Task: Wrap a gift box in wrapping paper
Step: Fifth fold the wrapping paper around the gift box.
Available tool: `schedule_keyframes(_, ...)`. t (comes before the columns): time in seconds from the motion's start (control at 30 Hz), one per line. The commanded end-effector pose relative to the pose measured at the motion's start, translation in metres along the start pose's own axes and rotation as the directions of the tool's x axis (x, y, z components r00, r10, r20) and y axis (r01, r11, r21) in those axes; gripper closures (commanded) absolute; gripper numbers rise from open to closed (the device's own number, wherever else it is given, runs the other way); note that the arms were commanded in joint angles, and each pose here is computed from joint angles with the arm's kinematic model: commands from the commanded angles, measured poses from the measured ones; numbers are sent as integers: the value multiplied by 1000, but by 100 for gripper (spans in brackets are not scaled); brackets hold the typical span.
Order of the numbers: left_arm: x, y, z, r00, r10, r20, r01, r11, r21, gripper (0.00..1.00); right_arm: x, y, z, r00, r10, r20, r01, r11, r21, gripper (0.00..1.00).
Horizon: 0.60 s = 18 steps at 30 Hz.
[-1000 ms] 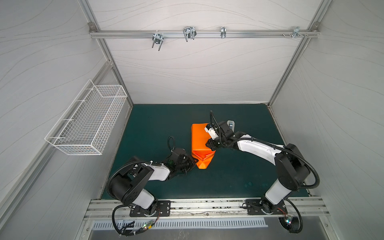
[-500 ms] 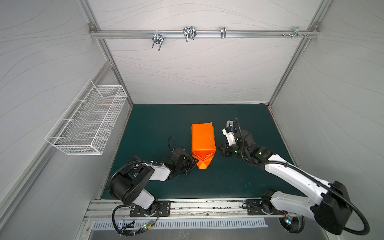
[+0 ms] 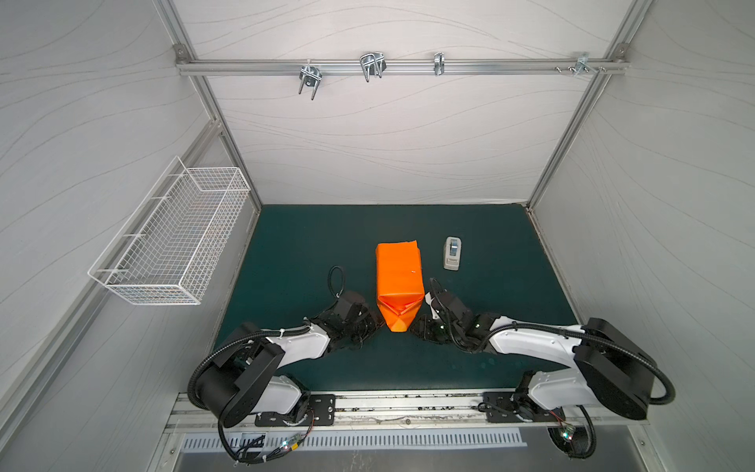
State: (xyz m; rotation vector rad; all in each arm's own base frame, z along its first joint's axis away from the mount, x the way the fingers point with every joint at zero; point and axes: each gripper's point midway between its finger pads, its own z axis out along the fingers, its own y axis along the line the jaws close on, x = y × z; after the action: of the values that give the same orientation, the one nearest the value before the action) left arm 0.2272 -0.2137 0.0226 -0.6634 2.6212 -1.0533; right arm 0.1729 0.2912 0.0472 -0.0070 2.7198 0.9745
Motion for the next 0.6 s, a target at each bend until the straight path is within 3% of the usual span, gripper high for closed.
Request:
schedule_keyframes(0.0, -5, -2, -4, 998, 52, 25, -52, 998, -22, 69, -9, 1, 6, 995, 78, 59, -78, 997, 4, 64)
schedule_keyframes(0.2, -2, 0, 1, 998, 62, 9, -61, 998, -18, 69, -17, 1, 14, 993, 87, 81, -89, 996, 21, 60)
schedule_keyframes(0.57, 0, 1, 6, 999, 53, -2, -53, 999, -1, 70, -26, -2, 36, 988, 135, 76, -137, 990, 26, 62)
